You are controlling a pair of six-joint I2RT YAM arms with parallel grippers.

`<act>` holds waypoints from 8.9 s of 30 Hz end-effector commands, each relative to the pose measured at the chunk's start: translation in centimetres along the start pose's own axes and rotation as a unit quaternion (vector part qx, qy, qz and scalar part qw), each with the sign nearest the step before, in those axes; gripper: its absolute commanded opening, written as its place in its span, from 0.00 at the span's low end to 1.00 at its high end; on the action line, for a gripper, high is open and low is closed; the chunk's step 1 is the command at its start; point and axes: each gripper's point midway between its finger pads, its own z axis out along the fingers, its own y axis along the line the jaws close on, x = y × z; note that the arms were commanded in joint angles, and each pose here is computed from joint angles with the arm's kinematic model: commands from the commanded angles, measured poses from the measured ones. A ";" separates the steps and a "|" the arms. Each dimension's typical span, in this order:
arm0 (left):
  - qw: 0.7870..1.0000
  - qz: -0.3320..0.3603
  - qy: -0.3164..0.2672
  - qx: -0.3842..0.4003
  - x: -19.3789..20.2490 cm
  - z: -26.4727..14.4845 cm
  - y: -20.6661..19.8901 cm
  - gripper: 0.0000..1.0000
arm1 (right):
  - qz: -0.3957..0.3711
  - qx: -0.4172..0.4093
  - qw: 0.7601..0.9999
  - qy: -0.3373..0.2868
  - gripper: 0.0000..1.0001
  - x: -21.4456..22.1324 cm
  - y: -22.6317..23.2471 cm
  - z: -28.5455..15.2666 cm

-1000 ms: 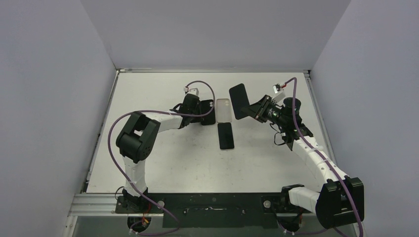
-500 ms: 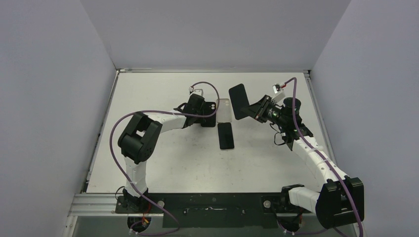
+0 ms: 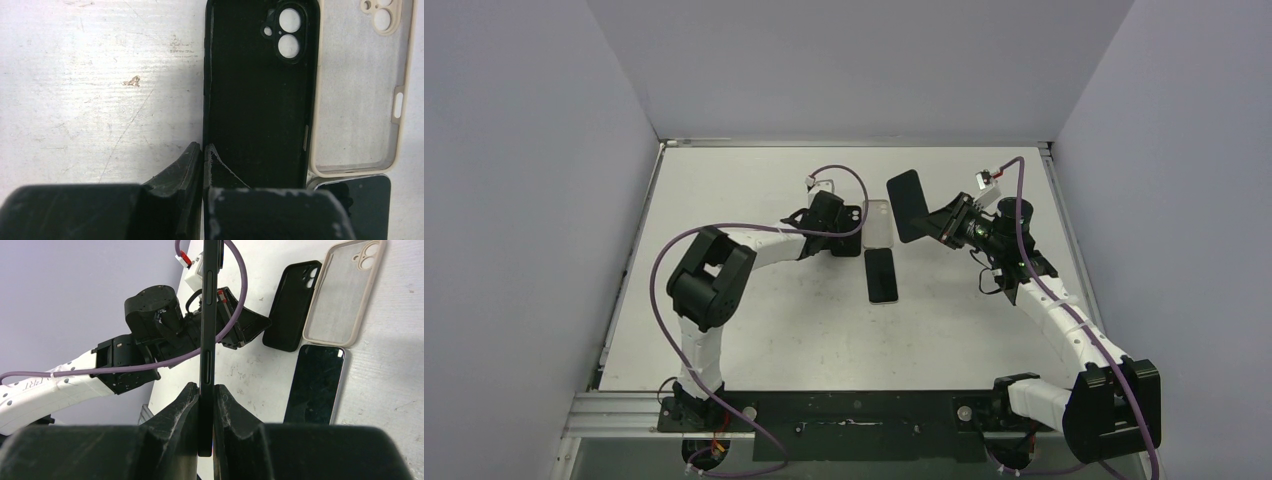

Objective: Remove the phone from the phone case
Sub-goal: Place the phone case at the center of the board, then place the phone at the center of the board, then reset both arms

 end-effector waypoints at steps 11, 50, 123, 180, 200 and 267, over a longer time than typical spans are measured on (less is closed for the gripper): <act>0.998 -0.037 -0.048 -0.010 -2.8 0.6 -2.0 0.00 | -0.034 -0.040 0.998 -0.028 0.00 -1.7 2.5 -0.6; 0.977 -0.174 -0.044 0.116 -5.5 -14.4 4.8 0.84 | -0.026 0.007 1.000 0.000 0.00 8.7 2.1 4.6; 0.945 -0.294 0.017 0.140 1.2 -17.6 -6.4 0.97 | -0.104 -0.045 0.993 0.037 0.00 15.1 4.7 3.9; 0.987 0.030 0.147 -0.048 6.2 -4.6 -4.4 0.70 | -0.167 0.241 0.950 -0.109 0.88 5.4 -6.7 -6.3; 0.984 -0.086 0.142 0.059 4.5 -11.5 -4.3 0.77 | -0.165 0.207 0.962 -0.074 0.86 6.8 -6.0 -5.1; 0.978 -0.069 -0.191 -0.040 -6.7 -26.4 13.1 0.97 | -0.277 0.361 0.860 -0.232 1.00 -4.7 -3.8 -16.3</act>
